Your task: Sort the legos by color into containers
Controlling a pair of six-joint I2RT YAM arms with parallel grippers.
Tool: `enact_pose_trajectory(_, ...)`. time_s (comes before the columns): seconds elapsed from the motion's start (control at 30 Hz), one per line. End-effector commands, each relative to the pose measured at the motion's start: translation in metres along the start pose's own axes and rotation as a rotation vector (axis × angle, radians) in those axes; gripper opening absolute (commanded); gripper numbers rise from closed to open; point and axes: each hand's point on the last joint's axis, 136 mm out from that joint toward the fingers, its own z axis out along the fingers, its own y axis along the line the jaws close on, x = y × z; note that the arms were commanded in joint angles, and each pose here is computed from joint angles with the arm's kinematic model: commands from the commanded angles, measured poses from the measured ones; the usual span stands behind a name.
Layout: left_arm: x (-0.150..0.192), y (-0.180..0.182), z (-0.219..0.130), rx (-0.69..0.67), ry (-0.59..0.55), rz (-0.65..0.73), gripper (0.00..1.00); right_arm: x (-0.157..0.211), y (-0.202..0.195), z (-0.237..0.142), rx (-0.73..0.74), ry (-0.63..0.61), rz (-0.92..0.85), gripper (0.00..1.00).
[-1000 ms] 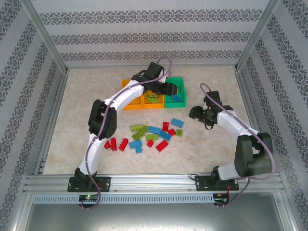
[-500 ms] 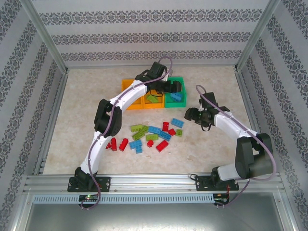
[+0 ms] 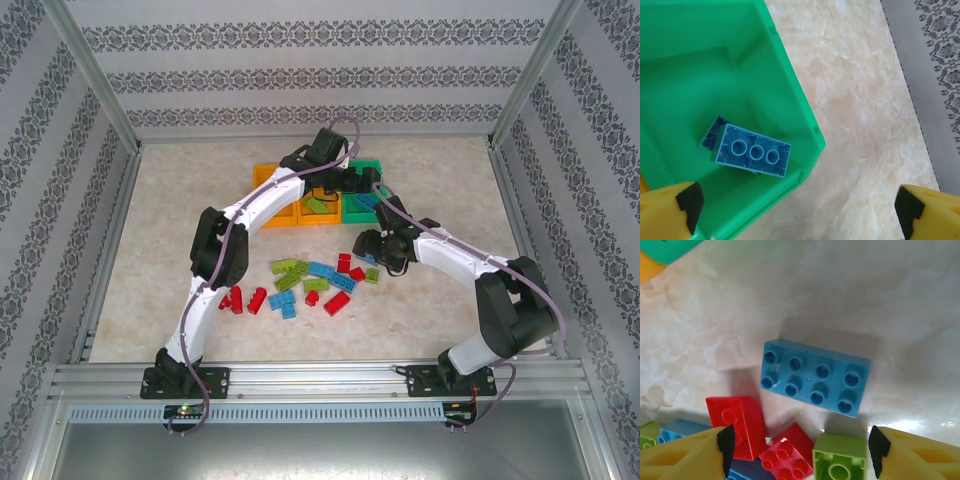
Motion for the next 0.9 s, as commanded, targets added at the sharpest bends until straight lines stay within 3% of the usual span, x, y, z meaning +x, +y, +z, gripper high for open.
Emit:
enact_pose_trajectory(0.0, -0.017, -0.021, -0.042, -0.02, -0.085, 0.07, 1.0, -0.003, -0.002, 0.007, 0.054, -0.007, 0.057, 0.74)
enact_pose_trajectory(0.33, 0.008, 0.011, -0.068, -0.151, -0.083, 0.088, 1.0, -0.008, -0.002, 0.023, 0.113, 0.016, 0.055, 0.76)
enact_pose_trajectory(0.87, 0.027, 0.048, -0.101, -0.236, -0.098, 0.053, 0.99, -0.017, -0.016, 0.037, 0.252, 0.06, -0.027, 0.72)
